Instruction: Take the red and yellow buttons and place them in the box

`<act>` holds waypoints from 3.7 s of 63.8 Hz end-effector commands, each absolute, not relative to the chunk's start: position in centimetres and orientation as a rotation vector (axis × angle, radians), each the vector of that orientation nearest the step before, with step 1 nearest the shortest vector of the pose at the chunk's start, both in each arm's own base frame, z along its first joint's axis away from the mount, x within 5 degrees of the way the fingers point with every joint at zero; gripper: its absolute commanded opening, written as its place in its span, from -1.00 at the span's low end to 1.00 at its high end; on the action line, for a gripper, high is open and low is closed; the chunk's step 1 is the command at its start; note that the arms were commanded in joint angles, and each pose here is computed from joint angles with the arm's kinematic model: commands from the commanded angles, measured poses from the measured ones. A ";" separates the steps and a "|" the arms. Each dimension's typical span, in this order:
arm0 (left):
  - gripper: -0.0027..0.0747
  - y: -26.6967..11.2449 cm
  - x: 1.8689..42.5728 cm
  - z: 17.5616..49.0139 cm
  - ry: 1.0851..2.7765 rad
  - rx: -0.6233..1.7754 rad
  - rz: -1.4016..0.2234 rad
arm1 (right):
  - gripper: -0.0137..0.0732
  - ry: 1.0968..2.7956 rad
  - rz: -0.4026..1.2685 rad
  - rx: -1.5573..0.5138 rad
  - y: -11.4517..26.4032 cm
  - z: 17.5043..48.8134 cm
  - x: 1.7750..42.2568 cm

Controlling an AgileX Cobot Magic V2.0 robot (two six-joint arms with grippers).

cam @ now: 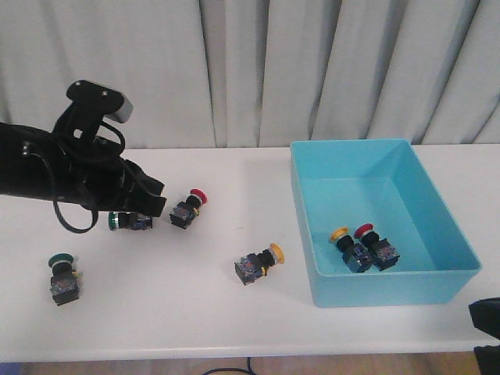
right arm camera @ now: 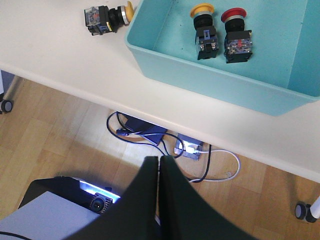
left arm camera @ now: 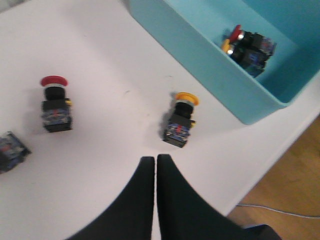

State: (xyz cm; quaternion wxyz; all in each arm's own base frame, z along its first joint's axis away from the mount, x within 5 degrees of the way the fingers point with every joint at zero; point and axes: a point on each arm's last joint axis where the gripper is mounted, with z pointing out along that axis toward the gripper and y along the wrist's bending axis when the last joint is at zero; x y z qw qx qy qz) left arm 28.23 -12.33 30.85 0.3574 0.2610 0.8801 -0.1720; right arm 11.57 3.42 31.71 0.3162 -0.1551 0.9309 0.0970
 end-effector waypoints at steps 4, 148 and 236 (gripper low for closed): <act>-0.95 -10.7 27.8 34.2 2.179 0.493 -0.300 | -0.70 2.384 0.258 -0.391 3.5 32.7 11.9; -0.95 0.0 5.6 20.0 1.472 -0.001 -0.002 | -0.70 2.382 0.258 -0.392 3.5 32.7 11.8; -0.95 0.0 5.6 20.0 1.474 -0.002 -0.003 | -0.70 1.985 0.028 -0.258 1.4 31.1 10.0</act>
